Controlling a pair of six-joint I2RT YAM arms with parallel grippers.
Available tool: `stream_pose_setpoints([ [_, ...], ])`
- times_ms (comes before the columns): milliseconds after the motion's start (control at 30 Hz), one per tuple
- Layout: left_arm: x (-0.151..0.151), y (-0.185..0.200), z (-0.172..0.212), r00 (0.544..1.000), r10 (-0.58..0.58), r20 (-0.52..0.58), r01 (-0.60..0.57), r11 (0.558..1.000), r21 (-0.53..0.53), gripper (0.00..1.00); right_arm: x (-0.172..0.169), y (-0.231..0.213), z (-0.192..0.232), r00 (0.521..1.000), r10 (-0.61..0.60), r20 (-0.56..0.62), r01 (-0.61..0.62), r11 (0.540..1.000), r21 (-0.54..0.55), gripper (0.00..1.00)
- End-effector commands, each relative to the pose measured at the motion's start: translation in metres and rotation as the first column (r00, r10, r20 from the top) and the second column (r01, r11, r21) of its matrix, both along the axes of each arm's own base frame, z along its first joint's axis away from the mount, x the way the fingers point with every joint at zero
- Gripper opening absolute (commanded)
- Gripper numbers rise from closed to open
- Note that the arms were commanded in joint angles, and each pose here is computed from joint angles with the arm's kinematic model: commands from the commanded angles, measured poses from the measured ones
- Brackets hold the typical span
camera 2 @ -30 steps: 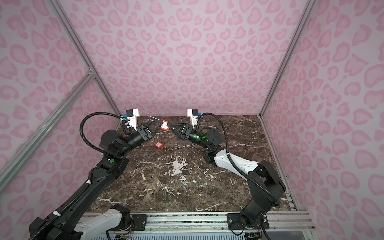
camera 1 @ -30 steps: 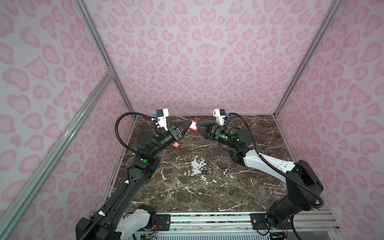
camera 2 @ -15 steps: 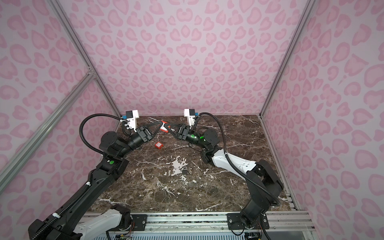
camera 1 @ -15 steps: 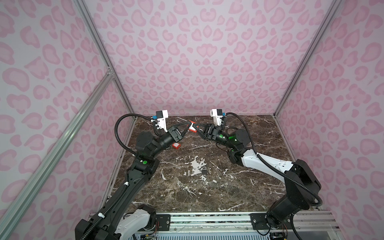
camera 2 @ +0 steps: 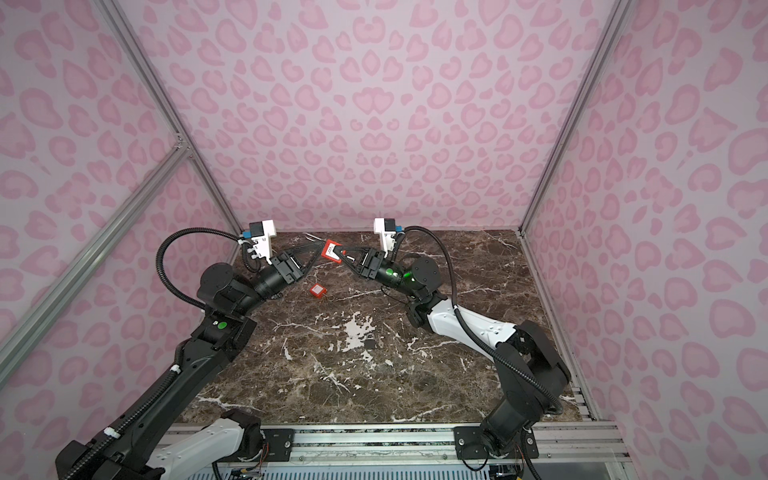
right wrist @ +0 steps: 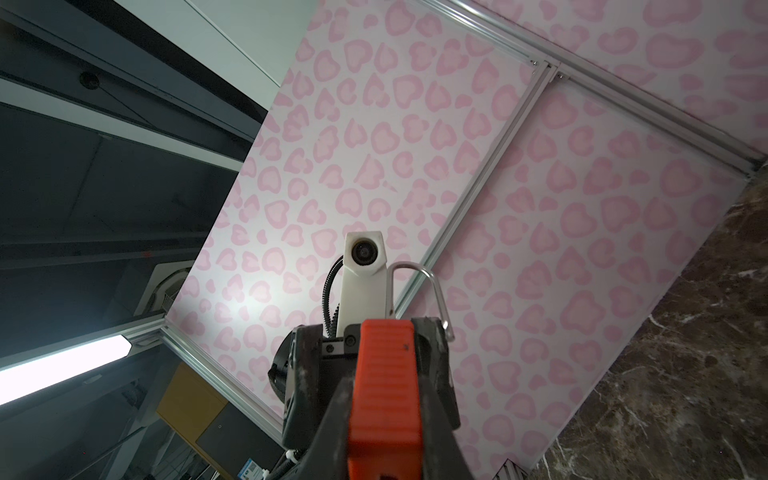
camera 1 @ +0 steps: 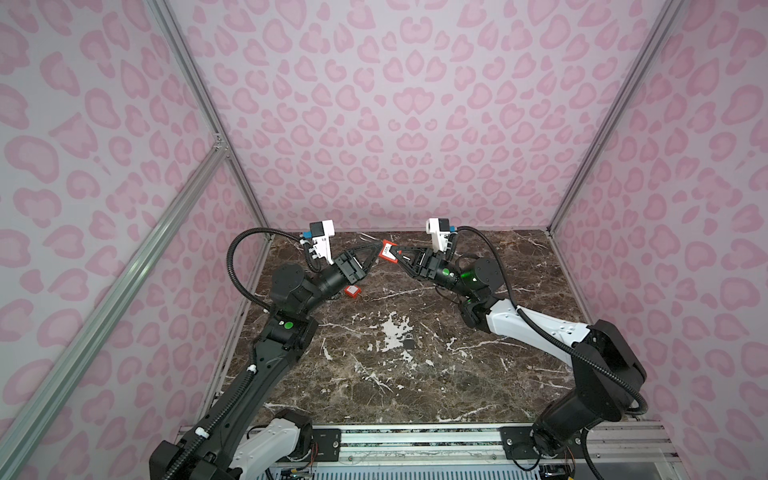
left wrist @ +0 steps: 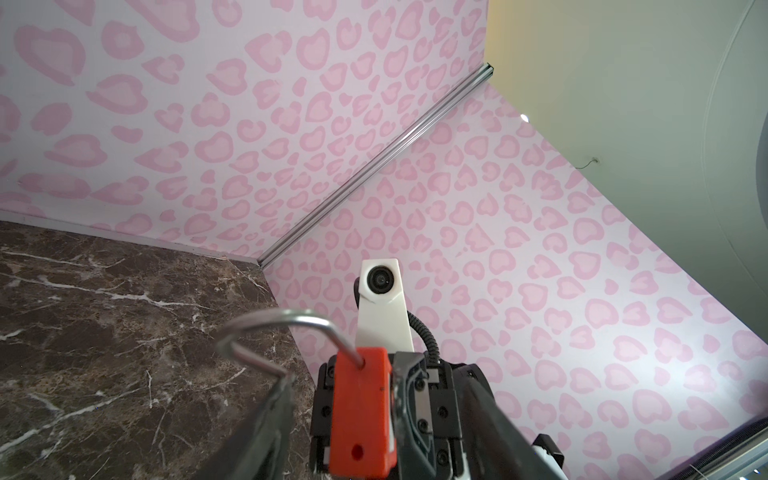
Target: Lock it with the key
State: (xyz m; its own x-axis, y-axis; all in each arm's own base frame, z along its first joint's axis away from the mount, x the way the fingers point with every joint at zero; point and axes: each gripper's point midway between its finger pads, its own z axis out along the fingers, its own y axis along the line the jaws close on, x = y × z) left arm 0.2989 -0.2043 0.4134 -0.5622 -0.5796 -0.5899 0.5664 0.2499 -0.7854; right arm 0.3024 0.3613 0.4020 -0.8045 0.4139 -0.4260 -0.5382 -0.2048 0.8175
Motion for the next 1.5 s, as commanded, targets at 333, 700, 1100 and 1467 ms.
stream_pose_setpoints([
  [333,0.004,0.017,0.011,0.999,0.026,0.036,-0.026,1.000,0.000,0.72,-0.002,-0.034,0.002,0.999,-0.037,0.006,0.037,0.999,-0.019,0.08],
  [700,0.010,0.012,0.020,0.999,-0.020,0.044,0.021,1.000,-0.006,0.62,-0.014,-0.031,0.005,1.000,-0.005,0.017,0.006,1.000,-0.028,0.08],
  [1100,0.009,0.012,0.019,0.999,-0.023,0.043,0.023,1.000,-0.005,0.45,-0.011,-0.023,0.003,1.000,0.014,0.015,-0.013,1.000,-0.025,0.08],
  [1467,0.010,0.012,0.016,0.999,-0.018,0.032,0.019,1.000,-0.007,0.15,-0.008,-0.023,0.000,1.000,0.004,0.021,-0.003,1.000,-0.031,0.07],
])
